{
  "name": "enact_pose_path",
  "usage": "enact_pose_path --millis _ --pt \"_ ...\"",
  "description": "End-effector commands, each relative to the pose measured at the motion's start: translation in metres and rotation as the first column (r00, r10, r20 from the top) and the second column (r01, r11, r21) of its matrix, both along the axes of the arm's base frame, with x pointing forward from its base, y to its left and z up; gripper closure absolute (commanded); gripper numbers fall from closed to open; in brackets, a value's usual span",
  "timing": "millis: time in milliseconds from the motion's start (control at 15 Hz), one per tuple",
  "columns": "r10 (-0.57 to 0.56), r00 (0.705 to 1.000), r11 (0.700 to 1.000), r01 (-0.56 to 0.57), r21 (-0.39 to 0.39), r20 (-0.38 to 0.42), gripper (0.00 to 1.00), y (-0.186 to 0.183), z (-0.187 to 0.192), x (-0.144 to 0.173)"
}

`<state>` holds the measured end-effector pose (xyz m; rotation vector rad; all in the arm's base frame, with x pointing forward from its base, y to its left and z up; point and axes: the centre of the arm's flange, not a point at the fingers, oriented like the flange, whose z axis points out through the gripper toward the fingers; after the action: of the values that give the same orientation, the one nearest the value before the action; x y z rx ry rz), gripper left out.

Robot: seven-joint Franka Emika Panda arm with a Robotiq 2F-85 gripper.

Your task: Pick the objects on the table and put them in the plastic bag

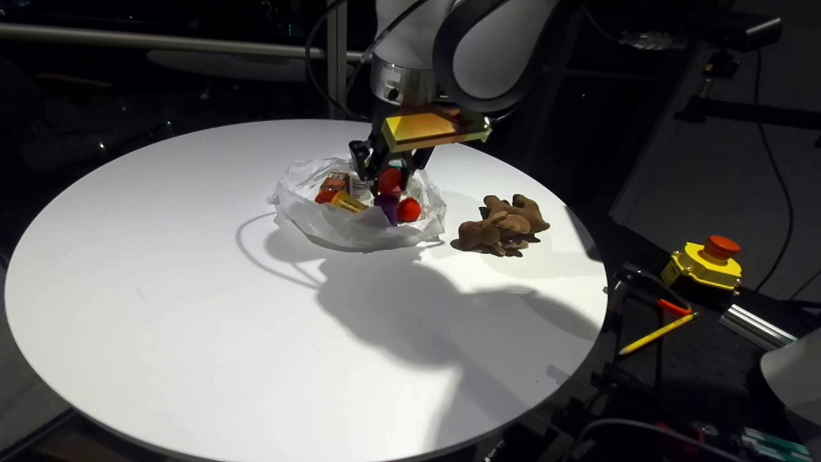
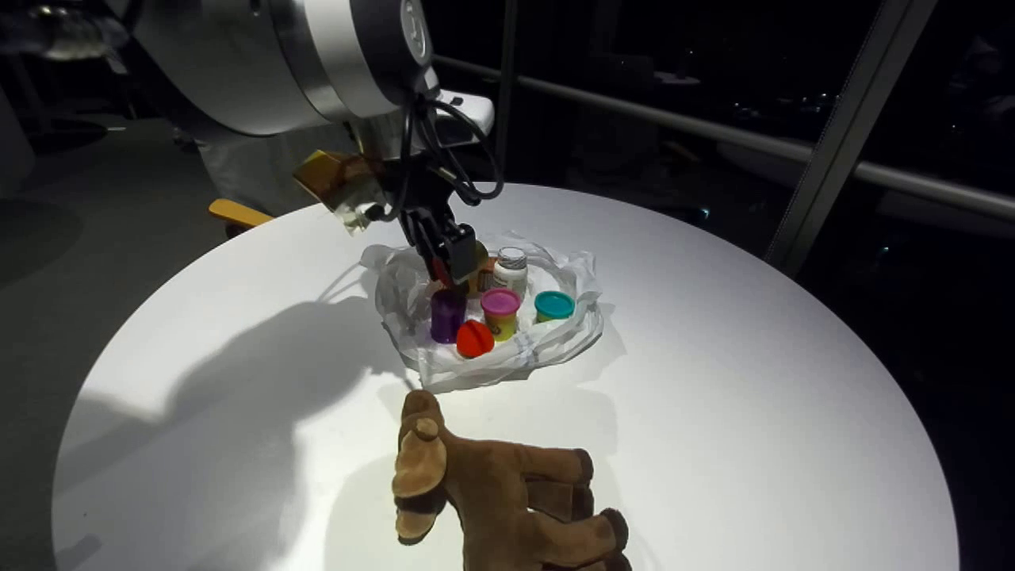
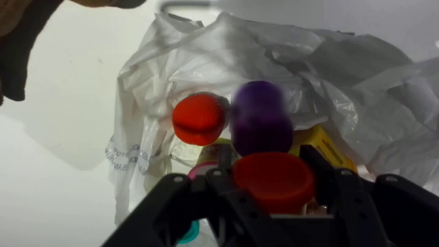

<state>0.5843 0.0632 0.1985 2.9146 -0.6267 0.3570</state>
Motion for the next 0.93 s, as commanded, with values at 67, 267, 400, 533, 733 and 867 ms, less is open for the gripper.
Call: enact_pose_path --millis 67,267,400,533,733,867 --pt "-0.117 0.993 0.991 0.114 0.062 0.035 0.7 -0.01 0.017 0.036" --pt "-0.141 0.989 0.984 0.135 0.112 0.045 0.15 -0.021 0.049 0.031" --pt "-0.133 0.991 0.983 0.128 0.13 0.031 0.01 -0.027 0.069 0.022" --pt "-0.131 0.991 0.983 0.128 0.135 0.015 0.0 -0.035 0.089 0.012" --pt "-0.116 0.99 0.987 0.124 0.105 -0.083 0.0 -0.049 0.116 -0.007" --pt "-0.081 0.982 0.99 0.099 0.099 -0.17 0.0 -0.061 0.125 -0.028"
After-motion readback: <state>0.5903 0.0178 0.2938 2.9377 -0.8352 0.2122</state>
